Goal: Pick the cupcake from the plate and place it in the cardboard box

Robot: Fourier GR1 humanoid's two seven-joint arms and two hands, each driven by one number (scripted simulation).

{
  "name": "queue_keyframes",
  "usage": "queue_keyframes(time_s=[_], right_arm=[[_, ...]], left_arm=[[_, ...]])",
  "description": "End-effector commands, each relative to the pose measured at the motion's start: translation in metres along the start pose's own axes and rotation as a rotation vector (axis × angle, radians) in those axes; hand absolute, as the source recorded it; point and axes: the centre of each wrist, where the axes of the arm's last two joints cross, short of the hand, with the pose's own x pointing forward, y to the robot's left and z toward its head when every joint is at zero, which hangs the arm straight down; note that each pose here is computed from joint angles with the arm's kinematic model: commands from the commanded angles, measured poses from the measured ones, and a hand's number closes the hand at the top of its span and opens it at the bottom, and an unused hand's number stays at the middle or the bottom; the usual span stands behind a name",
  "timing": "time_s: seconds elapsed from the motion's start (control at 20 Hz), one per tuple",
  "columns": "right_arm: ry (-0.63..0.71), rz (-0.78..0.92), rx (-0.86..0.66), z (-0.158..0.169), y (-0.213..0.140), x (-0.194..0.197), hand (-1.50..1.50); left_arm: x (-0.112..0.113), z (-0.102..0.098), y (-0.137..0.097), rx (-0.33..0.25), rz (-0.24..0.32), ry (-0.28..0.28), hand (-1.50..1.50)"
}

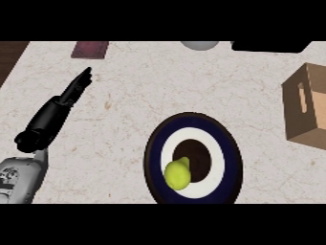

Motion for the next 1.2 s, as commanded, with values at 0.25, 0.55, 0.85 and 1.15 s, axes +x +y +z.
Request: queue_keyframes(time_s=[0.25, 0.55, 0.85, 1.15], right_arm=[[0.075, 0.105, 0.312, 0.0, 0.005, -0.049, 1.5], [-0.013, 0.03, 0.44, -0.005, 0.003, -0.065, -1.5], [-0.24, -0.27, 0.175, -0.019, 0.009, -0.067, -1.5], [-0.172, -0.816, -0.058, -0.03, 0.058, -0.077, -1.5]], left_arm=[[0.002, -0.004, 0.003, -0.014, 0.004, 0.004, 0.0], [0.004, -0.006, -0.004, -0.014, -0.007, -0.007, 0.0], [0.003, -0.007, 0.005, -0.007, -0.004, 0.01, 0.0], [-0.003, 0.0, -0.001, 0.008, 0.005, 0.006, 0.0]])
